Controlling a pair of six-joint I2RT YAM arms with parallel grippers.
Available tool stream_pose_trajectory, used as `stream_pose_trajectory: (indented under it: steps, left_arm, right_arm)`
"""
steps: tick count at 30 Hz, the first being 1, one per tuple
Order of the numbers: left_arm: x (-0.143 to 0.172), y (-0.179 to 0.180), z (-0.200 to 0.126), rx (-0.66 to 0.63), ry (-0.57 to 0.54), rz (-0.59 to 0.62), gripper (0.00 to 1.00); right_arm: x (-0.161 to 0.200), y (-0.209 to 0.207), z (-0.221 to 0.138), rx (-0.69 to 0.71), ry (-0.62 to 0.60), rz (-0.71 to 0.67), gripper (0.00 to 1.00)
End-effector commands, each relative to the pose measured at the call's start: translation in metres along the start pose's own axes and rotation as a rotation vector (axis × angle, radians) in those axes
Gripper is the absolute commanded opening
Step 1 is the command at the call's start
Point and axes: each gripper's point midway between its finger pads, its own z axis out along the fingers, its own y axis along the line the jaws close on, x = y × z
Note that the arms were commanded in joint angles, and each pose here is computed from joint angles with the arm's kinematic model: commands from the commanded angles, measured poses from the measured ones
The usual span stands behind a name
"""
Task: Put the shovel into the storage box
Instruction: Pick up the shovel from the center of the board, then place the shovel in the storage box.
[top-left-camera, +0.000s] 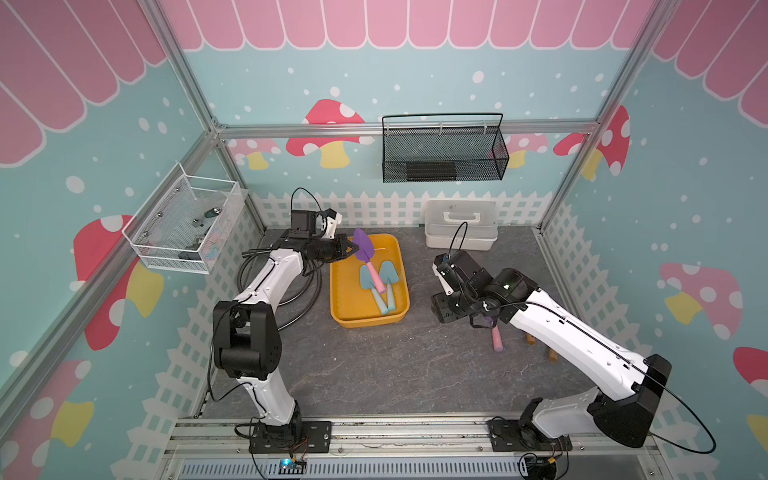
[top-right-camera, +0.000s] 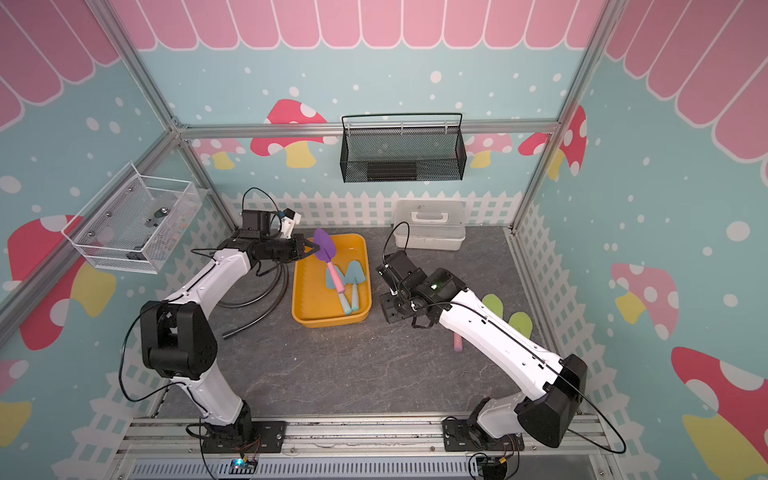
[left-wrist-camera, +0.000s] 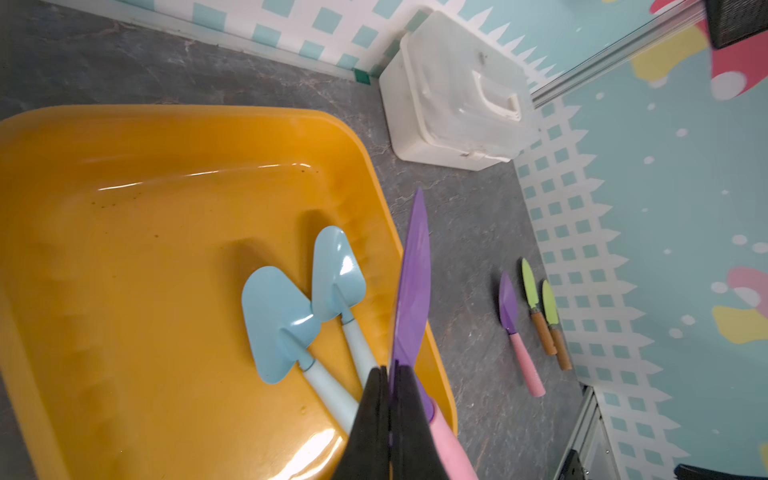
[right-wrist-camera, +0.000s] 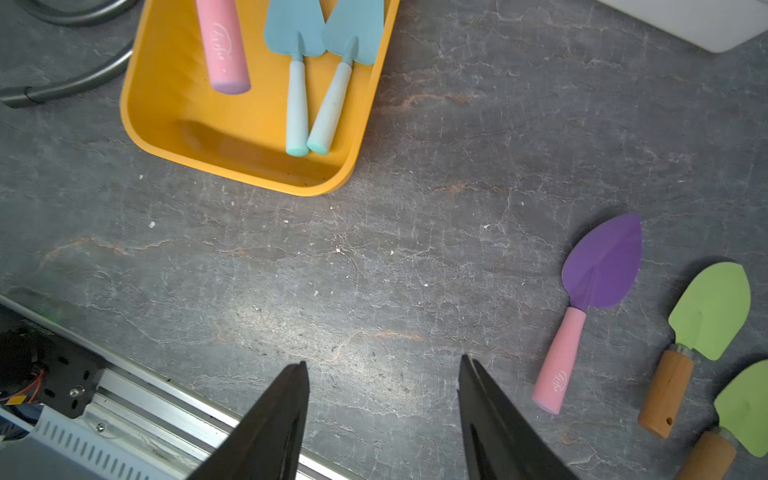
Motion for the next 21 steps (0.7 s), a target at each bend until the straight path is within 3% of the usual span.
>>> stream_pose_trajectory:
  steps: [1,21]
  left_arm:
    - [0.031,0.025,0.005,-0.096,0.156,0.012,0.0]
    - [0.044,0.093,0.024,-0.314,0.288,-0.009,0.0]
  right_arm:
    - [0.012,-0.009,0.001,0.031,0.024,0.014,0.6]
    - [0.04,-0.025,0.002,0.05,0.062,0.056,0.61]
